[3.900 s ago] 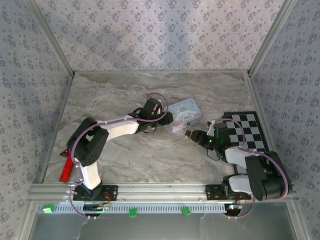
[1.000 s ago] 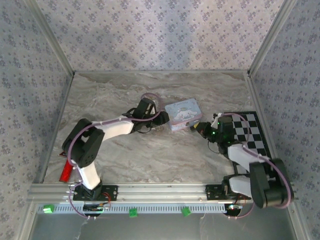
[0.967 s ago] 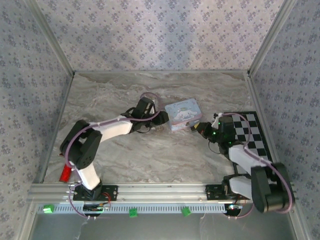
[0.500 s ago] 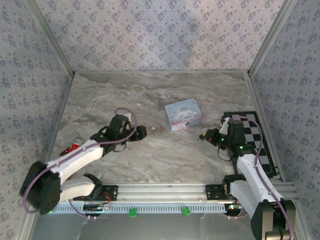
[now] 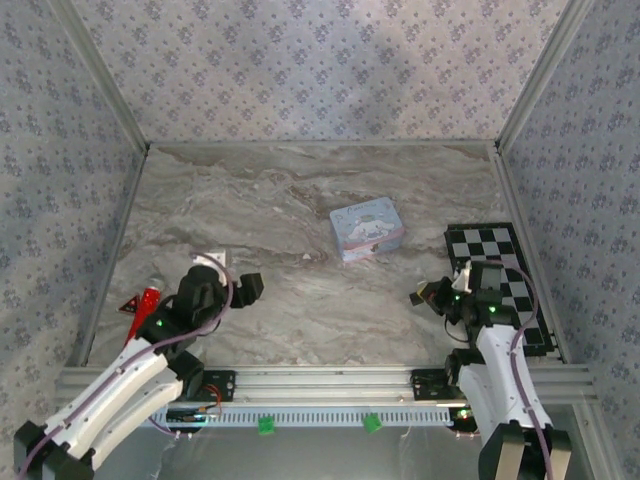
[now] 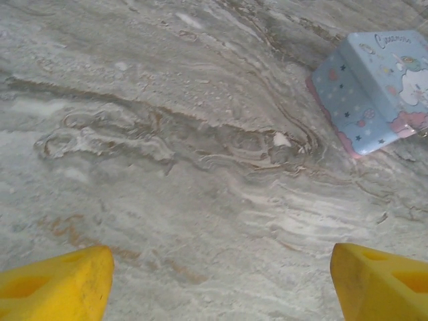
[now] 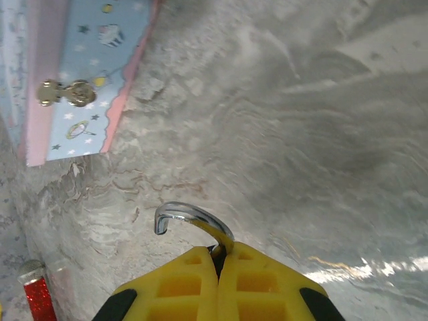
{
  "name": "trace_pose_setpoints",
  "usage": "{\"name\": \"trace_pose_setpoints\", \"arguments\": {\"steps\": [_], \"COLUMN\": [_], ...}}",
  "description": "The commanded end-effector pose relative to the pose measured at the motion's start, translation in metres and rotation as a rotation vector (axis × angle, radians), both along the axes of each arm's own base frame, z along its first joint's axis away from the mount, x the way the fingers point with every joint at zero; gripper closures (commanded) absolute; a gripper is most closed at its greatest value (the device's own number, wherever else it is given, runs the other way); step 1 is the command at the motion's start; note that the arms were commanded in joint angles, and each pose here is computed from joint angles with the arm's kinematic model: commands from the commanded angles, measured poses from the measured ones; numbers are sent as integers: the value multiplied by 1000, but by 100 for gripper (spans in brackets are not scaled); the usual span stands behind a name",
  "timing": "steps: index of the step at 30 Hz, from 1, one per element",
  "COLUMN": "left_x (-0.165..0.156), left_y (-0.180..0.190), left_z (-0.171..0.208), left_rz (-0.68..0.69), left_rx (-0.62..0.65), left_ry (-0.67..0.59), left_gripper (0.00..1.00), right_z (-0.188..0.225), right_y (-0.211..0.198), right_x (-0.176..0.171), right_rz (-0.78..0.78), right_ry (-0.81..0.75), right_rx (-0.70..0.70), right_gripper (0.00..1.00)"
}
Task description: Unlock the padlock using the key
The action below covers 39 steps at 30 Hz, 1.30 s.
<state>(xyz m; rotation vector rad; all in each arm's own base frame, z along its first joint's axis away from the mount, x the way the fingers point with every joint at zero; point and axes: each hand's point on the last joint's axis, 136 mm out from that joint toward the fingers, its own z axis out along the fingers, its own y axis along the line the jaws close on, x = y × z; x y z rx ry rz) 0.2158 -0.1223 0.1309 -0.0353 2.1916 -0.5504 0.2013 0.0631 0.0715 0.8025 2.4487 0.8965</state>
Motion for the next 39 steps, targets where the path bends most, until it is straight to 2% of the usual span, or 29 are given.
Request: {"name": "trace_pose_setpoints", "arguments": {"steps": [1, 5, 16, 26, 35, 39], "left_x": [-3, -8, -11, -11, -10, -10], "left_y": [14, 16, 17, 19, 20, 20], "left_z": [-3, 5, 6, 7, 9, 11], "left_rz": [38, 27, 21, 34, 44, 43], "left_rx": [12, -15, -22, -30, -40, -45], "left_ry": [-45, -102, -109, -118, -132, -139], "left_gripper": [15, 12, 10, 10, 9, 9], "right_z": [-11, -24, -46, -59, -56, -51], "right_y": [5, 0, -9, -23, -26, -28], "right_x": [-10, -15, -18, -28, -27, -25], "right_rz": [-52, -105, -179, -235, -241, -241], "right_ry": [62, 110, 146, 207, 204, 199], "right_rx": [97, 131, 124, 42, 23, 13], "right_gripper": [96, 96, 96, 99, 79, 67]}}
